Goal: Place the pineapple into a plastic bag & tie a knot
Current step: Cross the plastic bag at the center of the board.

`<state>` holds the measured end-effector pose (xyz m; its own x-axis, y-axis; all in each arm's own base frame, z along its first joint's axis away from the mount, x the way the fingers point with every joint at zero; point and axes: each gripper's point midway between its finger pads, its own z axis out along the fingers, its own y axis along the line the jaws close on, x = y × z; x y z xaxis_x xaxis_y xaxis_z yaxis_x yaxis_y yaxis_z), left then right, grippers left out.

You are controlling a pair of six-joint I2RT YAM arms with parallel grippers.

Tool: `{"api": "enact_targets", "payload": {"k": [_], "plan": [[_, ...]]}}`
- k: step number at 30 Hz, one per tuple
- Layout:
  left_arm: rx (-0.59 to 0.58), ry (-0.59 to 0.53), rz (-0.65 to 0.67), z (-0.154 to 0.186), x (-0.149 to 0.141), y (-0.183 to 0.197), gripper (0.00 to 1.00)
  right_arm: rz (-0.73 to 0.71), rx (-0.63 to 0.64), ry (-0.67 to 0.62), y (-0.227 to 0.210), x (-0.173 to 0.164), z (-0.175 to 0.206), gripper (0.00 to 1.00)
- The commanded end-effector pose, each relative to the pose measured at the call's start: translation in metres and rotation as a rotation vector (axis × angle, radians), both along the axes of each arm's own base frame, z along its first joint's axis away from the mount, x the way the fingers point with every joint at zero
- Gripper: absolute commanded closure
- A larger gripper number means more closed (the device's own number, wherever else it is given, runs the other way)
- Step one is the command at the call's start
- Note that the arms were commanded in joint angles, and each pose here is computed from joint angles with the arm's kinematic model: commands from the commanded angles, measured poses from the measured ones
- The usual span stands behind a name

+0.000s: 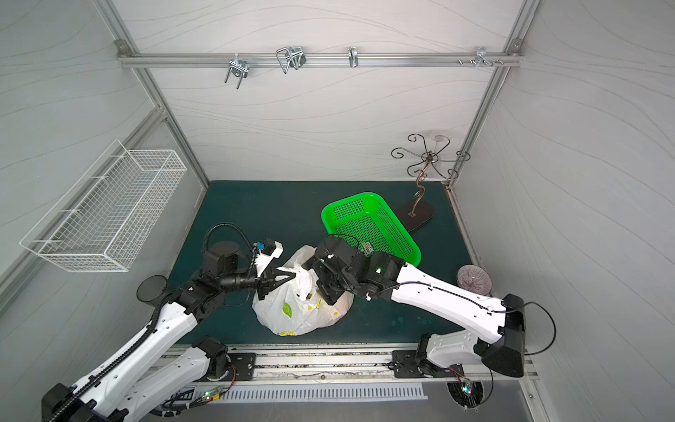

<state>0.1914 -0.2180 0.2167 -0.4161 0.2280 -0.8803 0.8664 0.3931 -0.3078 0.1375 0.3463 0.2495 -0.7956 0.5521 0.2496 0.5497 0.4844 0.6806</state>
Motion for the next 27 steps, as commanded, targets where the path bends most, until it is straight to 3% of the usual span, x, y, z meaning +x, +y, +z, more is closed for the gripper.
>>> {"api": "enact_targets", "payload": {"k": [1, 6, 27], "plan": [[-0.03, -0.083, 0.002, 0.022, 0.005, -0.001, 1.0, -0.089, 0.099, 0.086, 0.016, -0.001, 0.007, 0.14], [-0.029, -0.08, -0.001, 0.02, 0.004, -0.001, 1.0, -0.095, 0.148, 0.086, 0.032, 0.004, 0.008, 0.14], [-0.038, -0.077, -0.001, 0.022, 0.004, -0.002, 1.0, -0.131, 0.092, 0.067, 0.044, 0.019, -0.035, 0.18]]}}
